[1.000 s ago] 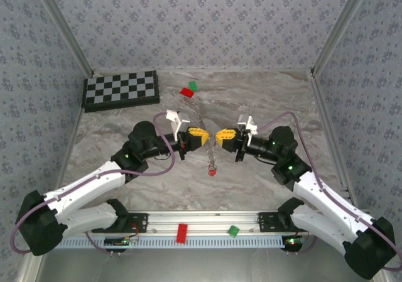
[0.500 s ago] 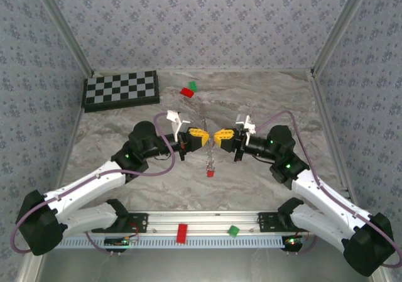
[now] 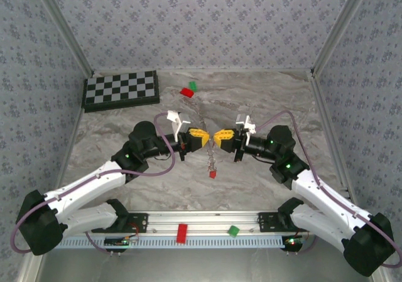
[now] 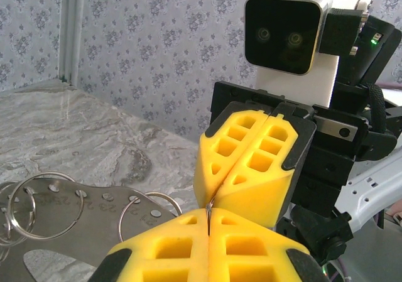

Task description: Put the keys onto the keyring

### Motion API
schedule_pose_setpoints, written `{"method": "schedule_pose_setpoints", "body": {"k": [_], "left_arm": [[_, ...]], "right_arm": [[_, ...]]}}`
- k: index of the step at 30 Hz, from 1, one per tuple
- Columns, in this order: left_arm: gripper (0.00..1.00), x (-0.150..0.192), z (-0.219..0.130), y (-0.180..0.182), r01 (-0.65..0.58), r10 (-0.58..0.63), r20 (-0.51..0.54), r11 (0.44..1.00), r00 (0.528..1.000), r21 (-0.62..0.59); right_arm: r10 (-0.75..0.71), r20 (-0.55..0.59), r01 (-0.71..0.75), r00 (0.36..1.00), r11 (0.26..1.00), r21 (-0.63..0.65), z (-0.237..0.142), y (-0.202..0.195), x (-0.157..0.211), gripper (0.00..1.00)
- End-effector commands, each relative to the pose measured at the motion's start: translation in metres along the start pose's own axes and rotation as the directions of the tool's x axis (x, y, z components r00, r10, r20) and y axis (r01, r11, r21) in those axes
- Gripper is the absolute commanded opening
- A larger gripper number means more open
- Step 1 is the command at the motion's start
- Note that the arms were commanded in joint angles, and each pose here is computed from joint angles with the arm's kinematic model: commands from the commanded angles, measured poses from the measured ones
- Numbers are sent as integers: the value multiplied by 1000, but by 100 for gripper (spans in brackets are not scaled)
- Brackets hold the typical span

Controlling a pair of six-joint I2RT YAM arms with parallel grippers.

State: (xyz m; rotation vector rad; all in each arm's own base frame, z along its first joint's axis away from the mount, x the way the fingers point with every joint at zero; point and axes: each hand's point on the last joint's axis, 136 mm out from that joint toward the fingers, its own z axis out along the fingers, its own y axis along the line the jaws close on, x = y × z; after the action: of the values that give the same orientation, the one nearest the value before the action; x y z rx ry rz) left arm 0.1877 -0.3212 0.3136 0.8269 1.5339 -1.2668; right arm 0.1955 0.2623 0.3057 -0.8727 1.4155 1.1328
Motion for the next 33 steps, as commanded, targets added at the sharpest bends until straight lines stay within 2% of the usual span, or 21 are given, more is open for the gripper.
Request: {"method": "schedule_pose_setpoints", "body": {"k": [1, 33], "left_arm": [[0, -15, 1, -14, -29, 27, 46, 998, 999, 57], [0, -8, 9, -17, -13, 12, 7, 996, 1000, 91]], "right_arm": [[-25, 37, 26, 999, 999, -39, 1, 10, -17, 0], [-29, 28, 31, 999, 997, -74, 3, 18, -20, 0]]}}
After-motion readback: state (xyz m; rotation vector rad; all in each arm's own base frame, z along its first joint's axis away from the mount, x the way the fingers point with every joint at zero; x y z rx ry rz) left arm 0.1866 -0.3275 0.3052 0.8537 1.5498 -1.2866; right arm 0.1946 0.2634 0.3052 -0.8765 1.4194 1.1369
